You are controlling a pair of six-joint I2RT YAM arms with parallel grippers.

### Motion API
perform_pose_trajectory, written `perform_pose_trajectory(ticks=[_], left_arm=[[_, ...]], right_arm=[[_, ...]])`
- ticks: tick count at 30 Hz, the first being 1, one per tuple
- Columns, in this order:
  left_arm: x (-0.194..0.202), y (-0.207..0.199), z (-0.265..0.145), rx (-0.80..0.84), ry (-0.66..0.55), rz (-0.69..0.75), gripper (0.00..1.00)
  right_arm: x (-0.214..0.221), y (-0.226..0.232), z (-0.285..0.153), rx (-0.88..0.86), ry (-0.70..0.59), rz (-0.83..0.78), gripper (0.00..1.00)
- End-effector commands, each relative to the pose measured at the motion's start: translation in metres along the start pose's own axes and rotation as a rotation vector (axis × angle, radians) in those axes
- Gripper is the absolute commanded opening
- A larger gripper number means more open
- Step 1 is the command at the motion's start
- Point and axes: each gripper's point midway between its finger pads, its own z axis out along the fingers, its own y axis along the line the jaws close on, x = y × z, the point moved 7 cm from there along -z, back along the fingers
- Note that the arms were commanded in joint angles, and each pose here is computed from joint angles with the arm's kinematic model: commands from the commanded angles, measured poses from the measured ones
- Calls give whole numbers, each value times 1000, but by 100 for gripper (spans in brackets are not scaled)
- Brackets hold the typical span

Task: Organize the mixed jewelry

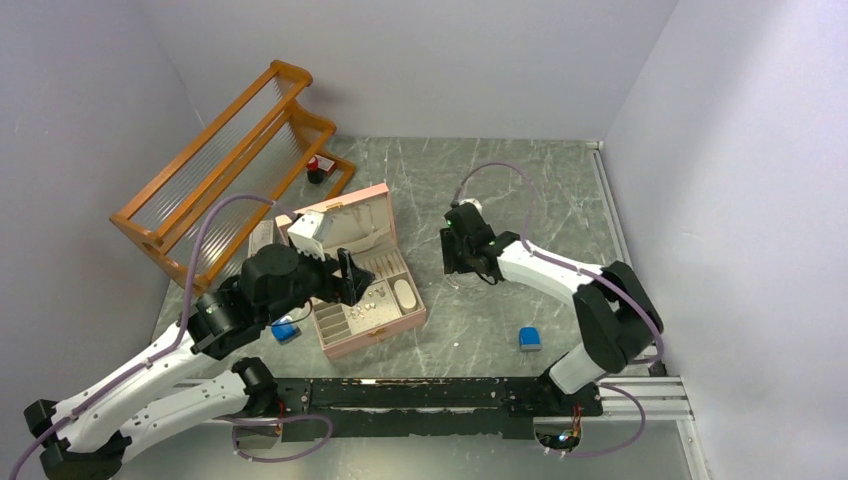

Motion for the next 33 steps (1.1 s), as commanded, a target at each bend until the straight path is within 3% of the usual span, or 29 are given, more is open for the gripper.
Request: perform_pose_trajectory(ticks=[1,11,24,28,33], left_arm=[[-12,-2,-5,17,-95,-22,87],[-16,-3,-8,17,-119,-29,85],[-15,-3,-5,13,-103,-41,84],[-13,-5,-2,24,-93,-53,84],[-12,-10,1,43,-71,-88,84]], right_arm=[[-3,10,10,-106,77,-175,54],[9,18,37,-135,194,-198,50],[17,14,43,-92,244,-199,28],[13,11,37,-65,199,-177,21],[-1,8,20,-61,50,-121,20]])
